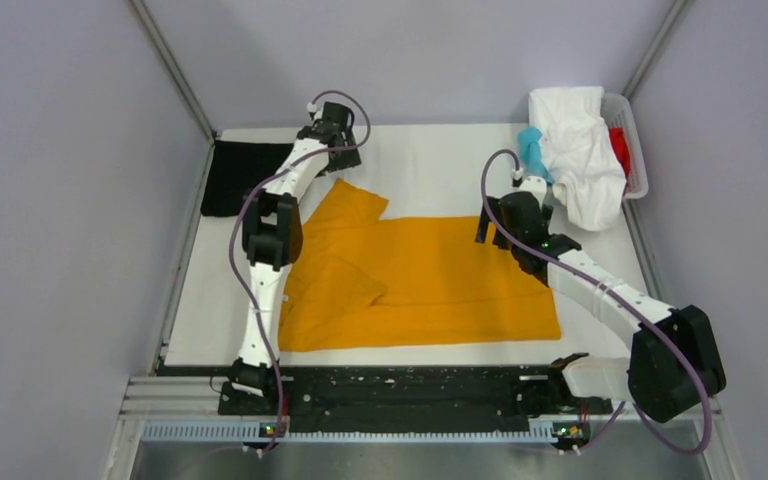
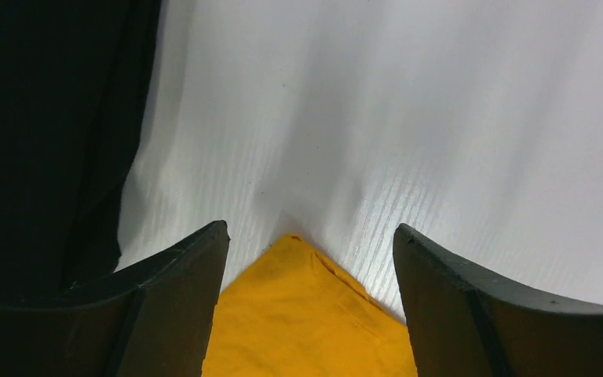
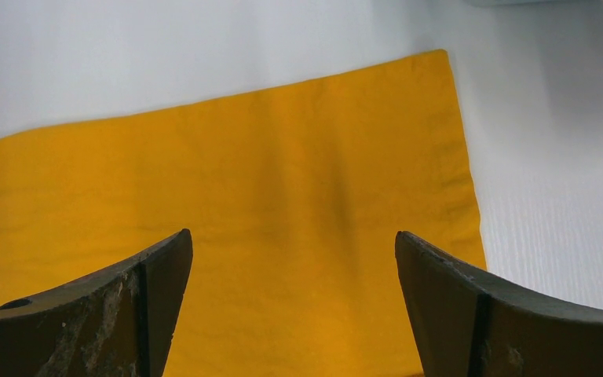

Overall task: Fold and stack the t-shirts
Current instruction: Grab the side of the flattened tshirt furthest away from the robot with both arms

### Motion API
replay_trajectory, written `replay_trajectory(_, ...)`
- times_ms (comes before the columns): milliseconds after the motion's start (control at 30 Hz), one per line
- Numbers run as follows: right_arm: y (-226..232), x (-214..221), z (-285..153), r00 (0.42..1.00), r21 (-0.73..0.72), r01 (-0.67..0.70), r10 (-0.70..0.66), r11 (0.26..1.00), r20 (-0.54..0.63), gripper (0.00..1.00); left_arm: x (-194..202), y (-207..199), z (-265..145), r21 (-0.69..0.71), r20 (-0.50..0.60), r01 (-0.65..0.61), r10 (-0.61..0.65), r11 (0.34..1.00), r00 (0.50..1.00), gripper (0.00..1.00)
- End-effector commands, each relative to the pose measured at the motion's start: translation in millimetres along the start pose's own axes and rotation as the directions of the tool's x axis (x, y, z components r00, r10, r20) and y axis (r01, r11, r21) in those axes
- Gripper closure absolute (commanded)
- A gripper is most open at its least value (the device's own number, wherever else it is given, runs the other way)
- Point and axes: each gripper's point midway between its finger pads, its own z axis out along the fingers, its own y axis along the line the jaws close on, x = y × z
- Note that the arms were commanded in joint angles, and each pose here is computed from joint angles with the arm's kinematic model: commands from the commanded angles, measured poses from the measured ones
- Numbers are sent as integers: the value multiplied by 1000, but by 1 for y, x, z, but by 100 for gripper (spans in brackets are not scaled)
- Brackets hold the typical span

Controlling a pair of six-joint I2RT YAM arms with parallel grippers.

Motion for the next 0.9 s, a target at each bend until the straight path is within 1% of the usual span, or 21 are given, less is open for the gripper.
replay_trajectory(0, -3, -3, 4, 1000, 15, 9, -9, 1000, -6, 1, -14, -13, 4, 48, 41, -8, 6, 999, 999, 21)
replay_trajectory(67, -4, -2, 4, 1000, 21, 9, -9, 1000, -9, 1, -3, -9, 9, 28, 10, -6, 5, 1000, 1000, 25)
replay_trajectory(267, -9, 2, 5, 1000, 41, 6, -6, 999, -14, 1, 25, 0, 14, -1, -84, -11, 11, 1000, 996, 40)
replay_trajectory(433, -13, 2, 5, 1000, 66, -9, 9, 998, -8, 1, 45, 6, 13, -9, -146, -20, 18, 1000, 989, 56)
replay_trajectory(533, -16, -1, 6, 1000, 85, -24, 24, 996, 0, 1, 53, 7, 13, -5, -171, -26, 25, 1000, 985, 69)
replay_trajectory(600, -21, -3, 7, 999, 109, -39, 39, 993, 2, 1, 54, 7, 12, 0, -179, -29, 29, 1000, 983, 83)
replay_trajectory(667, -29, -4, 10, 998, 149, -58, 59, 987, -7, 1, 53, 5, 6, 16, -186, -34, 37, 999, 982, 99)
replay_trajectory(800, -46, -1, 23, 993, 240, -81, 100, 967, -66, 2, 45, -3, -10, 69, -169, -29, 41, 997, 985, 100)
replay_trajectory(867, -55, -5, 35, 990, 294, -78, 110, 953, -93, 4, 40, -9, -21, 108, -151, -20, 37, 994, 988, 100)
